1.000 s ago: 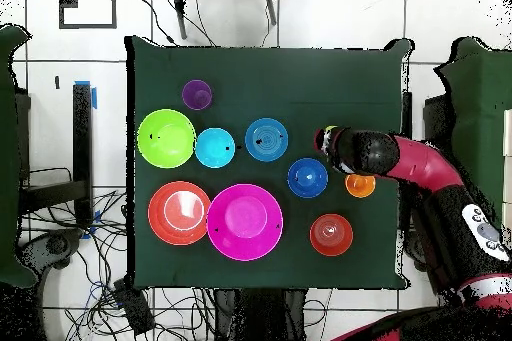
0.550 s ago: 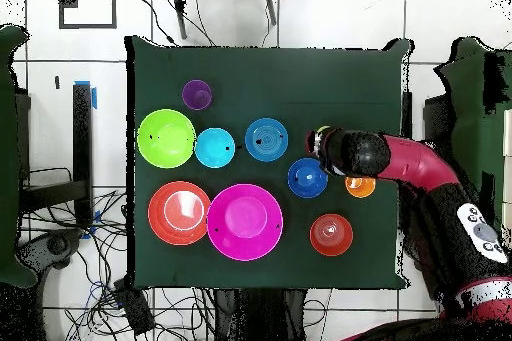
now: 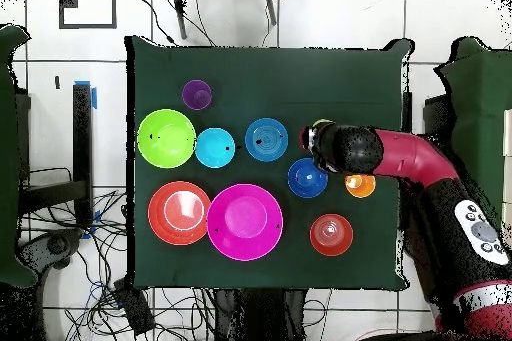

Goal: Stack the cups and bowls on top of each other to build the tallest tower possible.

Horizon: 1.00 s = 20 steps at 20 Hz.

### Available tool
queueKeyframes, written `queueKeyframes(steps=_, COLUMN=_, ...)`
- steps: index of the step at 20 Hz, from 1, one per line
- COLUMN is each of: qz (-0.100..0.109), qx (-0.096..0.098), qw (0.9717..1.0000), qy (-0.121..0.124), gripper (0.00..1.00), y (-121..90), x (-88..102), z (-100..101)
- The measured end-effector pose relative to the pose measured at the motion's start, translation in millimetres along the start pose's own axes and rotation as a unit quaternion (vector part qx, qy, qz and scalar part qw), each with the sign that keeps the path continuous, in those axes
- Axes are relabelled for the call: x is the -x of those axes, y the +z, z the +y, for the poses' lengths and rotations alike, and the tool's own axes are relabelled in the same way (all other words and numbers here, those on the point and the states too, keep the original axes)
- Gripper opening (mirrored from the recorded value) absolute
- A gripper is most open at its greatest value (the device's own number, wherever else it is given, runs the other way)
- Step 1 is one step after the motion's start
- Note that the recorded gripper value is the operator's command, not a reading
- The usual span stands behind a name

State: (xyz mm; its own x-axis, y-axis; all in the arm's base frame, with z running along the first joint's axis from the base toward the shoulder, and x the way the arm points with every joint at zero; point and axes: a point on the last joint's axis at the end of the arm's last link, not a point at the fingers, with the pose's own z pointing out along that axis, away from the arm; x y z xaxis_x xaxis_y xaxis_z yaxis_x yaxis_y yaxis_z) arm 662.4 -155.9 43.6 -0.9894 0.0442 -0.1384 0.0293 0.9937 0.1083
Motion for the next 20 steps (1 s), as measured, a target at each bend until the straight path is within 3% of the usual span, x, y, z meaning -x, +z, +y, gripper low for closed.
queueKeyframes(steps=10, qz=-0.006, qx=-0.009, qw=0.9999, qy=-0.010, gripper=0.00, y=-12.8, x=5.1, z=7.4)
queueKeyframes(steps=14, qz=-0.006, qx=-0.022, qw=0.9994, qy=-0.027, gripper=0.00, y=-19.7, x=9.1, z=21.6)
queueKeyframes(steps=20, qz=-0.001, qx=-0.054, qw=0.9960, qy=-0.071, gripper=0.00, y=-29.4, x=12.7, z=64.8)
